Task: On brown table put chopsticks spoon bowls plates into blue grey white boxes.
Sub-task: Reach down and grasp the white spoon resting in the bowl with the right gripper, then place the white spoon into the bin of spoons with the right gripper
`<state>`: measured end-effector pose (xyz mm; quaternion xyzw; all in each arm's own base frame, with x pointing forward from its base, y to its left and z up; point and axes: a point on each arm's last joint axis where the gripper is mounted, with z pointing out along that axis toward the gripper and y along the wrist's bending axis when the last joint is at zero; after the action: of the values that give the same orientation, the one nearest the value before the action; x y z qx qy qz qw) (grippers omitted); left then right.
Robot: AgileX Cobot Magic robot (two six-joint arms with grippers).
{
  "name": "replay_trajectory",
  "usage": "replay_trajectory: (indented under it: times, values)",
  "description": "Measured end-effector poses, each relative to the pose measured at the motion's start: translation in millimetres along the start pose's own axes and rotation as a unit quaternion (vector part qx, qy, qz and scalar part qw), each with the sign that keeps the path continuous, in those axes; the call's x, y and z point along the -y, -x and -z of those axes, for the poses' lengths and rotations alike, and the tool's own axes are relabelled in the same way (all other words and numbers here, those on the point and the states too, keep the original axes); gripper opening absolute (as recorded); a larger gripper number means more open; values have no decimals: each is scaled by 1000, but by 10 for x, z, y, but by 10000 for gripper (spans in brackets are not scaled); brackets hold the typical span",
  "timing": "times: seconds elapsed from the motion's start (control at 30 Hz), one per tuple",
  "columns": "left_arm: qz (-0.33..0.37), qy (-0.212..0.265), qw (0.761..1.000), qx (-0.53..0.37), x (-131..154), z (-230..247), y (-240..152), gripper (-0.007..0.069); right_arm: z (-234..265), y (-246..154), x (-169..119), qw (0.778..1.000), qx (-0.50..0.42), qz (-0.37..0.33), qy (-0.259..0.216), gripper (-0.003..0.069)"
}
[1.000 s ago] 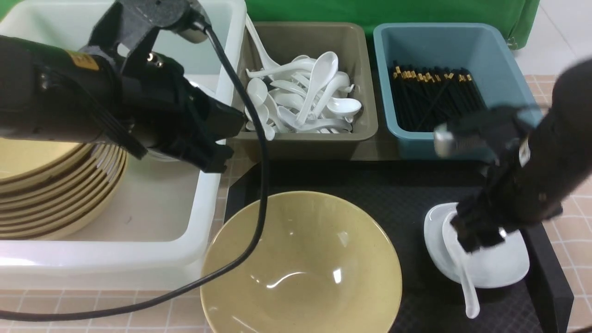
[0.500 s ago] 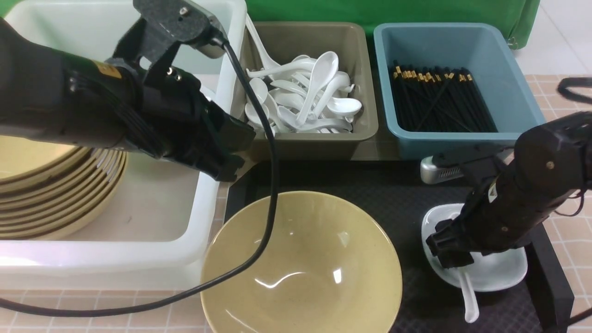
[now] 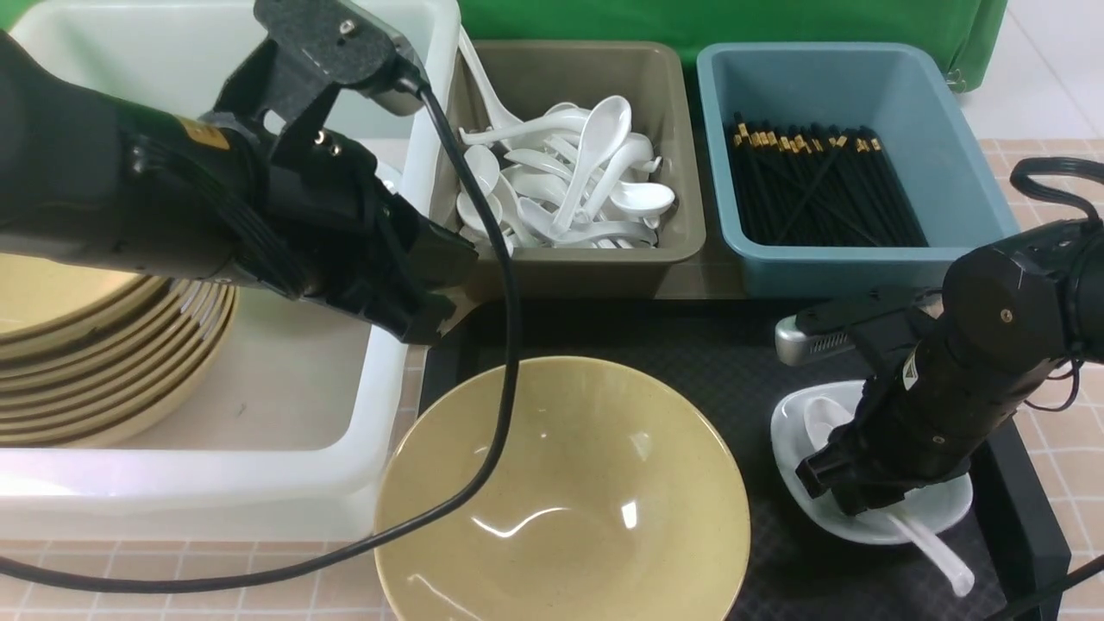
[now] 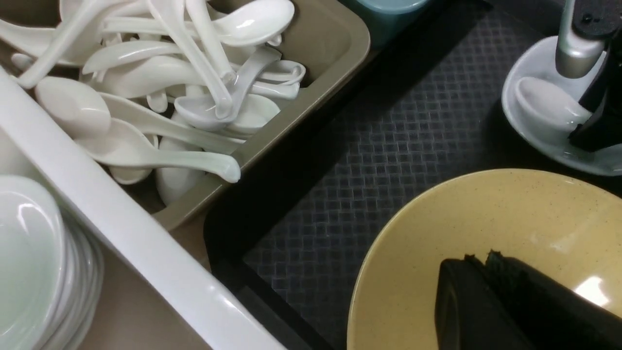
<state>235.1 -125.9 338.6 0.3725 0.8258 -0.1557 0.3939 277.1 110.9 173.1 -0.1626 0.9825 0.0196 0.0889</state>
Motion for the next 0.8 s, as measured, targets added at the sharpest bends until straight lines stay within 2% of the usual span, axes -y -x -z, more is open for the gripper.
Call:
replay_trajectory:
  times: [0.2,0.37,0.4,0.57,0.63,0.67,0.7,0.8]
  values:
    - [15,10,1000,17,-18,1,31,1,86,58,-3,1000,-4,18,0,284]
    - [74,36,995,60,-97,20,137,1,622,351,-19,996,82,41,1,284]
    - [87,47,992,75,-179,58,237,1,922,526,-28,989,140,55,0,284]
    - [123,83,985,91,-655,205,545,1,1447,1042,-55,954,288,78,-8,284]
    - [126,93,984,83,-849,249,618,1,1533,1271,-73,939,336,73,-5,284]
    - [128,94,984,81,-868,238,609,1,1504,1306,-76,939,336,71,-4,284]
    - [120,94,986,72,-960,268,650,1,1506,1514,-102,927,371,54,11,284]
    - [96,83,991,48,-1001,257,642,1,1298,1847,-147,917,396,26,39,284]
